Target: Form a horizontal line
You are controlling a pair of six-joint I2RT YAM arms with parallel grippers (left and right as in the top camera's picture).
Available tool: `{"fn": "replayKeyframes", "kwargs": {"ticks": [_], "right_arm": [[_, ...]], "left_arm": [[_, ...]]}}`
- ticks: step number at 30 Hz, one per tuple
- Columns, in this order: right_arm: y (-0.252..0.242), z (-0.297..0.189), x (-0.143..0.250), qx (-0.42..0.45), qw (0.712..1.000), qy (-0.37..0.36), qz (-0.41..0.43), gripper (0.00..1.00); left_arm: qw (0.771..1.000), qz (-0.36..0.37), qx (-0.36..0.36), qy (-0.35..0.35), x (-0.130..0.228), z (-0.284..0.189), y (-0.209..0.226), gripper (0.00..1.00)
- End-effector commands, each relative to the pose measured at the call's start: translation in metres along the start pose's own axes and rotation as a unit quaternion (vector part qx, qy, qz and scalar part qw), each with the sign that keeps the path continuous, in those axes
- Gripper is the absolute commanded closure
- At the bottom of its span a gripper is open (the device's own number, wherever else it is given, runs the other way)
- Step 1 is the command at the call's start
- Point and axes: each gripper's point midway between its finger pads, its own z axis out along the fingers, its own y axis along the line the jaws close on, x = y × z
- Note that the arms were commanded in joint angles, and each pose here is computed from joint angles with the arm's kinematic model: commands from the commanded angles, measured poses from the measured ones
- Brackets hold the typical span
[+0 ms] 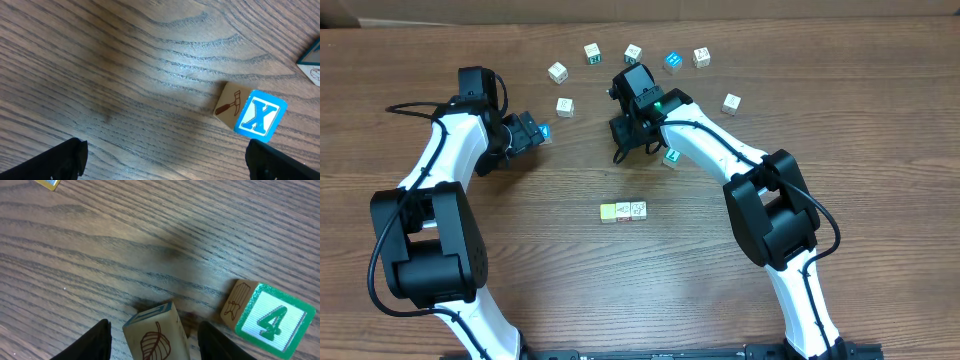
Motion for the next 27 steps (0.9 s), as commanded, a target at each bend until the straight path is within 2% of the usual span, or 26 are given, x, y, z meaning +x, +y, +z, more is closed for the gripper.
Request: {"fn": "replayKeyframes", "kwargs": {"ticks": [1, 6, 12, 15, 19, 22, 25, 27], "right_arm": [[0.0008, 0.0025, 0.0015, 0.004, 1.0, 0.001, -0.005, 0.51], [0.0005, 0.0025, 0.0015, 0.004, 1.0, 0.001, -0.006, 0.58], [0.0007, 0.0025, 0.0024, 0.004, 1.0, 0.002, -0.006, 0.58], [0.0007, 0.0025, 0.0025, 0.004, 1.0, 0.003, -0.006, 0.44], [0.0002, 0.0024, 0.0057, 0.005, 1.0, 0.009, -0.005, 0.36], [0.0, 0.0023, 0.0059, 0.005, 1.0, 0.01, -0.005, 0.2], [0.0, 0.0023, 0.0059, 0.005, 1.0, 0.01, -0.005, 0.0], [-0.0001, 0.0024, 0.0061, 0.005, 1.0, 0.01, -0.005, 0.0]], "left_arm": [[1.0, 0.004, -0.001, -0.005, -0.0038, 0.0009, -0.0036, 0.01], [1.0, 0.004, 0.0, -0.005, -0.0038, 0.0009, -0.0037, 0.0], [1.0, 0.004, 0.0, -0.005, -0.0038, 0.0009, -0.0037, 0.0], [1.0, 0.004, 0.0, -0.005, -0.0038, 0.0009, -0.0037, 0.0], [1.0, 0.004, 0.0, -0.005, -0.0038, 0.0009, -0.0037, 0.0], [1.0, 0.004, 0.0, -0.005, -0.0038, 0.0009, -0.0037, 0.0], [1.0, 0.004, 0.0, -0.005, -0.0039, 0.0009, -0.0037, 0.01], [1.0, 0.004, -0.001, -0.005, -0.0038, 0.0009, -0.0036, 0.0]]}}
